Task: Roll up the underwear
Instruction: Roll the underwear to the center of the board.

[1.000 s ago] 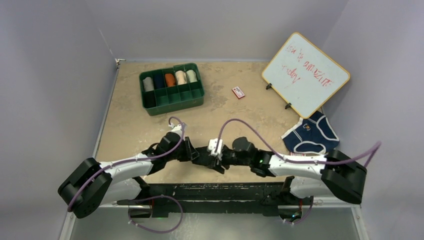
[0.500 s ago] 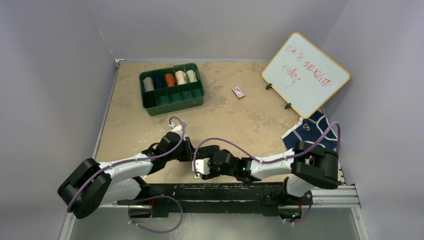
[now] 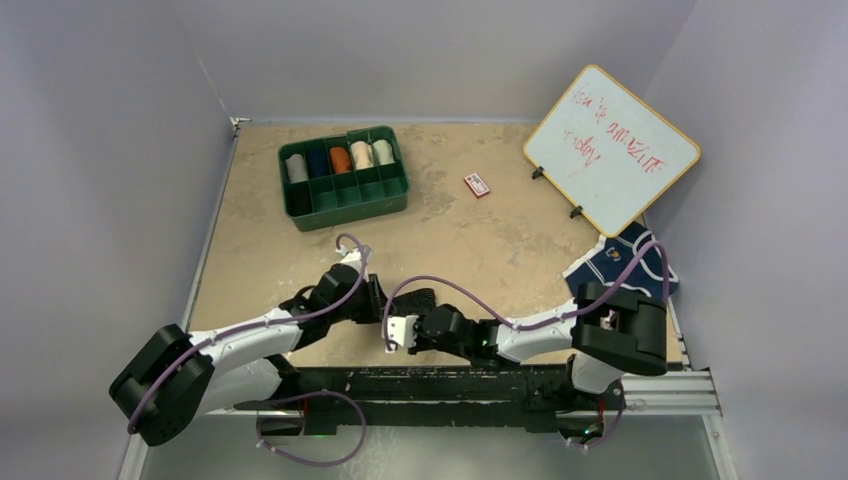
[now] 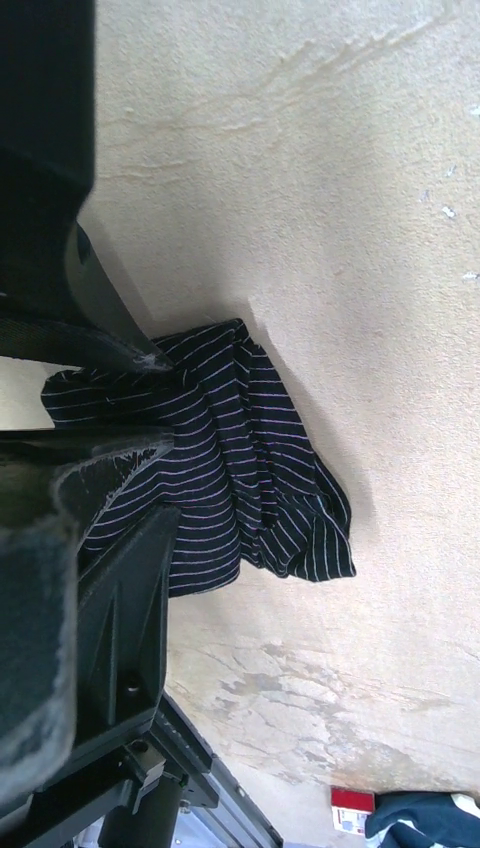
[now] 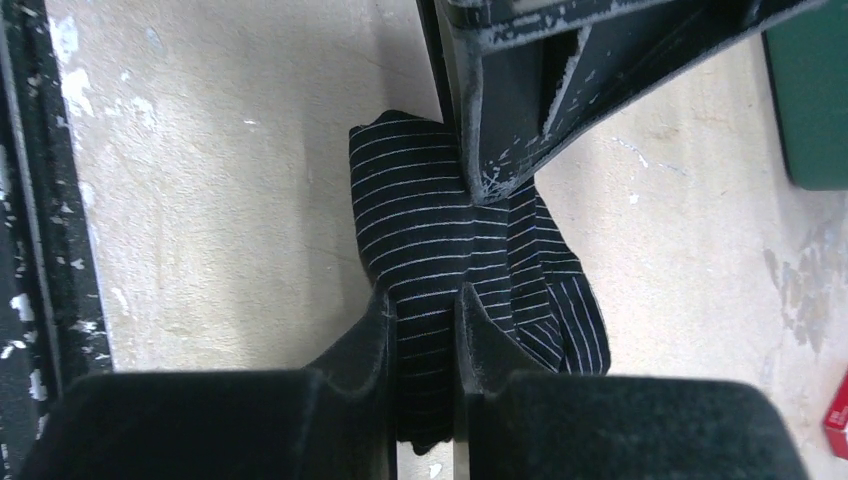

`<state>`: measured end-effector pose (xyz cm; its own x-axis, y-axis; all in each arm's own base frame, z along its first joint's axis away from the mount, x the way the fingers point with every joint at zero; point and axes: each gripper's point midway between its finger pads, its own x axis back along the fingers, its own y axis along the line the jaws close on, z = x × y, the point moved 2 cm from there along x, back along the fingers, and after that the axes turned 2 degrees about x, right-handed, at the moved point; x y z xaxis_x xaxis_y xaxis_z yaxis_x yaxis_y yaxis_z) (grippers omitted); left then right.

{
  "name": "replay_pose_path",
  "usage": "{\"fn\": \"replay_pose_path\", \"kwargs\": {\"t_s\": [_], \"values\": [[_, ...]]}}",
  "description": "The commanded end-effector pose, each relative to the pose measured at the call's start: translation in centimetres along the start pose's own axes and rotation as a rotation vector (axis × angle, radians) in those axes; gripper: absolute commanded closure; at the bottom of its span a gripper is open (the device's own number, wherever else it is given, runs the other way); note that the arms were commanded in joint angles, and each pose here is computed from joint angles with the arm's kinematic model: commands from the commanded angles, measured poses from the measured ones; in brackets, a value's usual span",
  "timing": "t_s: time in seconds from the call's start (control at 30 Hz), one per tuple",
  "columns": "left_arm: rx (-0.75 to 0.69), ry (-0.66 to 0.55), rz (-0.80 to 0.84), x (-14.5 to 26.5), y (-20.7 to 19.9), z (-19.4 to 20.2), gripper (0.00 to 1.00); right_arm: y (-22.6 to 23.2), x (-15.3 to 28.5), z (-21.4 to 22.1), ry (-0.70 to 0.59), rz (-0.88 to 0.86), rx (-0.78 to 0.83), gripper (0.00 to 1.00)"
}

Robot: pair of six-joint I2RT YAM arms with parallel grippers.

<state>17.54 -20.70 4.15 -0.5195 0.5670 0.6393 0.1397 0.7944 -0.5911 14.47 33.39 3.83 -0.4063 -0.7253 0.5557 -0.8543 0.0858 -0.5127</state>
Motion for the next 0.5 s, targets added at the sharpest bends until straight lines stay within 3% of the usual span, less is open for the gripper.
{"fn": "replay_pose_path", "kwargs": {"t_s": [0.0,0.23,0.47], "values": [[0.018,-0.004,-0.070,1.1,1.2,0.4,0.73,3.1,0.7,1.5,0.012,-0.133,-0.148,0.93],[0.078,-0.107,-0.069,3.0,0.6,-1.4,0.59,5.1,0.5,0.3,-0.092,-0.277,-0.451,0.95],[0.092,-0.179,-0.062,4.9,0.2,-2.5,0.54,4.8,0.7,0.5,-0.080,-0.395,-0.735,0.97]]}}
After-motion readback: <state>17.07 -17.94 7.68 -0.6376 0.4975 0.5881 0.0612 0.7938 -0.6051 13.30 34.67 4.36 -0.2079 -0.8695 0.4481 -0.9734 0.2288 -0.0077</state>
